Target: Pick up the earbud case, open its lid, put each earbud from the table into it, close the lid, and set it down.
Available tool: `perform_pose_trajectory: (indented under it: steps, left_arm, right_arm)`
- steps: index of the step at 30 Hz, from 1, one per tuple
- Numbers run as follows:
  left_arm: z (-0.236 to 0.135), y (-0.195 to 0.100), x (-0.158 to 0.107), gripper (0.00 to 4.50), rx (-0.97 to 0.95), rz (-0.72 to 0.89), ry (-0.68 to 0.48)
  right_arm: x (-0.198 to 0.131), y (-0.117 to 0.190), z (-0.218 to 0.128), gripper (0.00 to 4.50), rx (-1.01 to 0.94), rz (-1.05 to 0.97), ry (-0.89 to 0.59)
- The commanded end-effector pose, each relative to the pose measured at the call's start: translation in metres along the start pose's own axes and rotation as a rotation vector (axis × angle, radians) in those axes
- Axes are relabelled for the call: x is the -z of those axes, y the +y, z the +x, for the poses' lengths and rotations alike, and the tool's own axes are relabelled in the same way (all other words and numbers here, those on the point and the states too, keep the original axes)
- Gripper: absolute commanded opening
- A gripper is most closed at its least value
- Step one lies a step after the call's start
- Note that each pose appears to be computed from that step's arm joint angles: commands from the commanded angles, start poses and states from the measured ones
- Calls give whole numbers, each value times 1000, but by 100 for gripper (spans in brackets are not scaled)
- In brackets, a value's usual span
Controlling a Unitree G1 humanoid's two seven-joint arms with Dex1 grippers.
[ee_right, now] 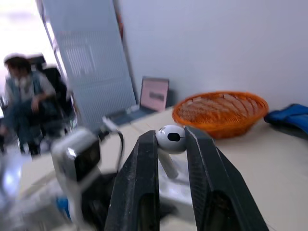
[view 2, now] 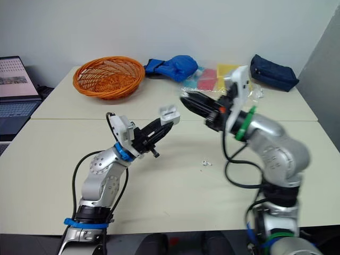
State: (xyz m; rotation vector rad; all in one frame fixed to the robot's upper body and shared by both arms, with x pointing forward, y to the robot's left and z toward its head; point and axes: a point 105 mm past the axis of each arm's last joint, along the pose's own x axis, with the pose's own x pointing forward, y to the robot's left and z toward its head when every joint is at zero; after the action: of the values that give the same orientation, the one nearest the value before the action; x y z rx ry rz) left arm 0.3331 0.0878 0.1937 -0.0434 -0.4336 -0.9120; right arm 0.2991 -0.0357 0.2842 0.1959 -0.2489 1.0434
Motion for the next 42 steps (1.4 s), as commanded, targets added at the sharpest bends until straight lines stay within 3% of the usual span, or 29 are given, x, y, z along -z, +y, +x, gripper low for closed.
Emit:
perform_pose_trajectory:
  steps: [1, 6, 18, 42]
  left_arm:
    - [10, -1, -11, 74, 9, 16, -47]
    - [16, -6, -13, 74, 19, 12, -64]
    - [20, -8, -17, 74, 54, 20, -84]
    - [20, -8, -18, 74, 78, 32, -100]
  right_arm:
    - [-11, 0, 4, 42, 71, -76, -73]
    - [-3, -1, 9, 42, 87, -68, -100]
    - [29, -9, 9, 42, 136, -43, -7]
    - [51, -12, 2, 42, 143, -49, 85]
